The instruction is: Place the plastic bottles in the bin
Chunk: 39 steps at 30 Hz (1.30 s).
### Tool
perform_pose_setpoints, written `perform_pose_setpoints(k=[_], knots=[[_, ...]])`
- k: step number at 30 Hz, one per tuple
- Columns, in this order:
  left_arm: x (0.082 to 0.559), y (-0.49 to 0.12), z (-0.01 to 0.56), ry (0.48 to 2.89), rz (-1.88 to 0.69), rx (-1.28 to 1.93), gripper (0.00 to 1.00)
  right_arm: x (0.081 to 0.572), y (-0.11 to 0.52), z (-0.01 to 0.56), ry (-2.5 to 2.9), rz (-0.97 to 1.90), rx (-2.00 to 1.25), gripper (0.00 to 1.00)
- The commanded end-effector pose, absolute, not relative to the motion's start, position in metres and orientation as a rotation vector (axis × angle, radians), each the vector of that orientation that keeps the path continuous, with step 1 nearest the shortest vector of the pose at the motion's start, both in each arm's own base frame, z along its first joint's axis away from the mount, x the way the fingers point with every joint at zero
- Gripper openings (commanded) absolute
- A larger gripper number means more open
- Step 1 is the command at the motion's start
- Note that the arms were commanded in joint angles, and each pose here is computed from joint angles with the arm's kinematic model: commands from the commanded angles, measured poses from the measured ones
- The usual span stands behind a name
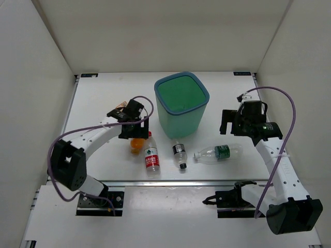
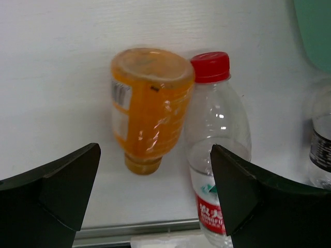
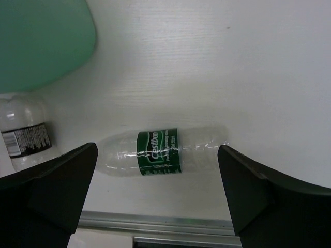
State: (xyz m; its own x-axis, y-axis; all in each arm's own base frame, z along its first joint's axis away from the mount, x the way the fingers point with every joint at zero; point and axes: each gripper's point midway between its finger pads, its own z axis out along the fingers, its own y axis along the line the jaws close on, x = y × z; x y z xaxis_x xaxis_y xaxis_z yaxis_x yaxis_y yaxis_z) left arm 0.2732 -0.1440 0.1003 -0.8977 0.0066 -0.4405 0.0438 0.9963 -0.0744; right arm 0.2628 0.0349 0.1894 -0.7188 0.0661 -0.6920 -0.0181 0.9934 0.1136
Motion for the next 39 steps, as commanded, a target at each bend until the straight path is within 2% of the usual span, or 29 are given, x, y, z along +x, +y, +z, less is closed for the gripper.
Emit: perform_pose_setpoints(k=[1, 8, 10, 12, 13, 16, 19, 22, 27, 31, 32, 36, 38, 39], knots=[[0.286, -0.164, 0.090, 2.667, -0.168, 0.090, 0.99, 0.251, 0.042, 0.179, 2.428, 0.133, 0.001, 0.99], [0.293, -0.148, 0.060, 2.695, -0.051, 0.083, 0.99, 0.239, 0.044, 0.186, 2.388, 0.203, 0.069, 0.99], [0.290, -0.140, 0.047, 2.718, -0.010, 0.078, 0.94, 0.236, 0.038, 0.188, 2.378, 0.211, 0.108, 0.99], [0.287, -0.135, 0.040, 2.740, 0.021, 0.082, 0.81, 0.238, 0.033, 0.191, 2.365, 0.212, 0.135, 0.99], [0.287, -0.136, 0.040, 2.739, 0.020, 0.084, 0.79, 0.236, 0.032, 0.191, 2.366, 0.212, 0.137, 0.99], [0.289, -0.135, 0.043, 2.739, 0.038, 0.086, 0.56, 0.234, 0.033, 0.192, 2.372, 0.192, 0.124, 0.99], [0.296, -0.140, 0.072, 2.688, 0.045, 0.092, 0.39, 0.233, 0.036, 0.192, 2.378, 0.182, 0.103, 0.99], [0.310, -0.147, 0.125, 2.569, -0.020, 0.064, 0.34, 0.230, 0.042, 0.184, 2.394, 0.198, 0.057, 1.00], [0.329, -0.191, 0.261, 2.210, -0.390, 0.109, 0.32, 0.222, 0.058, 0.170, 2.431, 0.294, -0.024, 0.99], [0.342, -0.222, 0.351, 1.899, -0.461, 0.196, 0.35, 0.218, 0.063, 0.159, 2.451, 0.299, -0.071, 0.99], [0.347, -0.230, 0.371, 1.819, -0.491, 0.192, 0.33, 0.215, 0.066, 0.153, 2.465, 0.311, -0.104, 0.99], [0.374, -0.259, 0.410, 1.643, -0.657, 0.203, 0.37, 0.214, 0.072, 0.153, 2.467, 0.302, -0.158, 0.99], [0.392, -0.281, 0.414, 1.637, -0.666, 0.204, 0.38, 0.210, 0.066, 0.149, 2.499, 0.249, -0.133, 0.99], [0.392, -0.292, 0.418, 1.627, -0.672, 0.229, 0.41, 0.210, 0.060, 0.148, 2.509, 0.219, -0.092, 0.99]])
